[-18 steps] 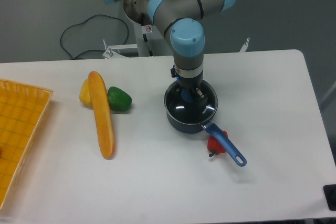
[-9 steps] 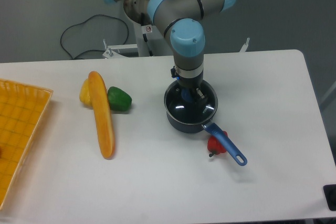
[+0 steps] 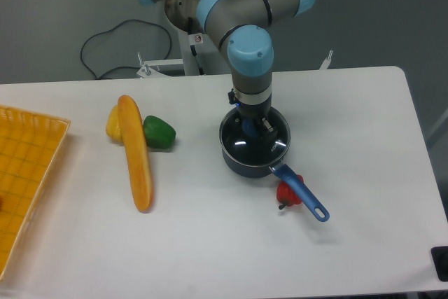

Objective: Open the lid
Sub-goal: 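Close the gripper around the blue knob of the glass lid, then lift the lid by its knob up off the saucepan rim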

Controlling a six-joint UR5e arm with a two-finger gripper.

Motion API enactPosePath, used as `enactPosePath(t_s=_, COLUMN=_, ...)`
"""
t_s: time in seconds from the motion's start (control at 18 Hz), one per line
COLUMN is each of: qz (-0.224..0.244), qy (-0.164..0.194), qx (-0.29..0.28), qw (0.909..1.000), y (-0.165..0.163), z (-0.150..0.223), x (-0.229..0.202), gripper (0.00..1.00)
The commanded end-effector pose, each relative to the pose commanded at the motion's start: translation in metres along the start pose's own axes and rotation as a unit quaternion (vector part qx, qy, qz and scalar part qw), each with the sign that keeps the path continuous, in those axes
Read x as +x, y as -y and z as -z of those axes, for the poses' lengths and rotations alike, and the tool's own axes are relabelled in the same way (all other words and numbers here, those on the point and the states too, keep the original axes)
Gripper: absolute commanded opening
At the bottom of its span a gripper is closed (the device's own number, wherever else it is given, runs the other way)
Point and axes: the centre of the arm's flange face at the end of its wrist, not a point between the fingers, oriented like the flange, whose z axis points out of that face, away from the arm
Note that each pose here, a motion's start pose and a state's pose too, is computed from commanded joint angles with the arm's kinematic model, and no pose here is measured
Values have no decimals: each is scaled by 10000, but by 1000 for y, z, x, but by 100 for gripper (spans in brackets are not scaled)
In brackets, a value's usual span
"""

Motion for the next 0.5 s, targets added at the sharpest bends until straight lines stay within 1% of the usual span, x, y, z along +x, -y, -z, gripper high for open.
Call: enactPosePath(t_s=0.5, qz=30, qy=-17, qx=6, qw=10000, y=-3, z=18, x=-11, gripper=42)
